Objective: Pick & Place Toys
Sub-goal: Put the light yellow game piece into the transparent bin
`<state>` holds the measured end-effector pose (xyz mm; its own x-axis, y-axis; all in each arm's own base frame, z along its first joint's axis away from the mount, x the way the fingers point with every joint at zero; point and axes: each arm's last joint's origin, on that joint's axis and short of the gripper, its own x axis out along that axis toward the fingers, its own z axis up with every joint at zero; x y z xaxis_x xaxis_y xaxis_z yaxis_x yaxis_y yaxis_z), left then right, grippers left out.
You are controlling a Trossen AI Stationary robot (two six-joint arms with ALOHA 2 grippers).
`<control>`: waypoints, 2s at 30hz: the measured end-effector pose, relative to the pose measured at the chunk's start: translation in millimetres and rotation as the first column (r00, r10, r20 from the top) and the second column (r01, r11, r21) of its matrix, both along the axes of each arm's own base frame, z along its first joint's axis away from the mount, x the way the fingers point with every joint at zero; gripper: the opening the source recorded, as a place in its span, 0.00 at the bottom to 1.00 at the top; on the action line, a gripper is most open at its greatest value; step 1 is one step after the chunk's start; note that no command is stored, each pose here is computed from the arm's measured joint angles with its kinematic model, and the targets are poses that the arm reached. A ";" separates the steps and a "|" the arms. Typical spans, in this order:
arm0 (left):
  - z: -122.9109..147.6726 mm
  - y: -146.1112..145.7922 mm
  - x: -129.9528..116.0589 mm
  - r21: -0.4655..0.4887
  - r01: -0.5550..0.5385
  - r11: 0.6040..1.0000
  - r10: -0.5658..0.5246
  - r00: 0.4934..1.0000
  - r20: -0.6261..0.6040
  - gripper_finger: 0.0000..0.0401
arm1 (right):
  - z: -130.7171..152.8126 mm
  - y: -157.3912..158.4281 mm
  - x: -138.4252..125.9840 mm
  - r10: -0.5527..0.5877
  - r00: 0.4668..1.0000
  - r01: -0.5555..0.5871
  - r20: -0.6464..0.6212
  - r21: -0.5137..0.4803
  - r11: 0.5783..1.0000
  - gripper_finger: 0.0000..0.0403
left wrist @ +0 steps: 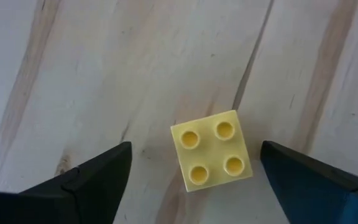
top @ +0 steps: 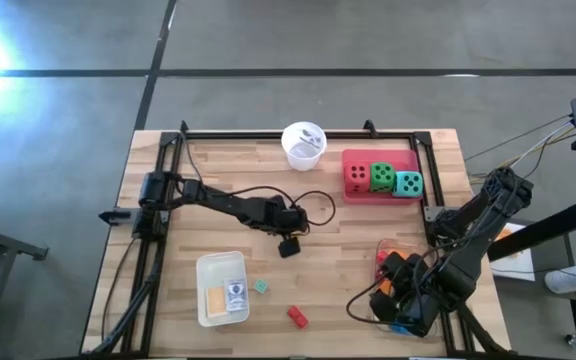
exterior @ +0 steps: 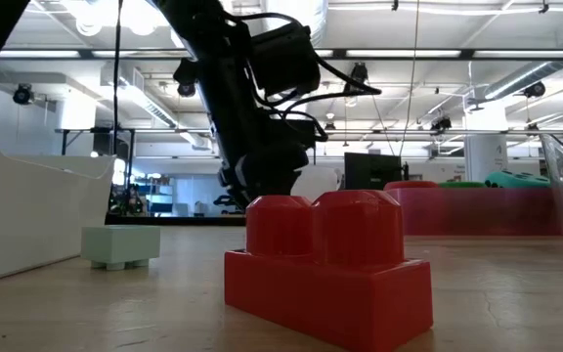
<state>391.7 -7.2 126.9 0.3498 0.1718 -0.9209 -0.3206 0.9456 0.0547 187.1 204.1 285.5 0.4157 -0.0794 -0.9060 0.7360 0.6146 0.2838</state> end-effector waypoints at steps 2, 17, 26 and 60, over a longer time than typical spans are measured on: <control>-1.0 -0.2 0.7 -0.002 0.001 1.000 -0.001 1.000 0.001 0.86 | 0.0 0.1 -0.1 0.000 1.000 0.000 0.000 0.000 1.000 0.84; -1.2 -1.6 3.3 -0.048 0.015 0.999 -0.014 1.000 0.026 0.38 | -0.1 -1.8 1.6 -0.045 0.997 0.047 0.060 -0.035 0.998 0.84; -0.9 -3.6 2.1 -0.130 0.014 0.991 -0.012 1.000 0.016 0.34 | -2.9 -0.7 5.0 -0.056 0.992 0.066 0.111 -0.085 0.994 0.84; 196.7 -15.7 -3.3 -0.678 0.525 0.515 0.273 0.649 0.710 0.34 | 64.9 -19.9 72.3 0.283 0.923 -0.047 0.262 -0.652 0.756 0.83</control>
<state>388.5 -23.0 323.5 0.8242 -0.5646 -0.0435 0.2586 0.4437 -0.8581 259.4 184.2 350.3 0.7337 -0.4771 -0.4838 0.5420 0.8403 -0.0066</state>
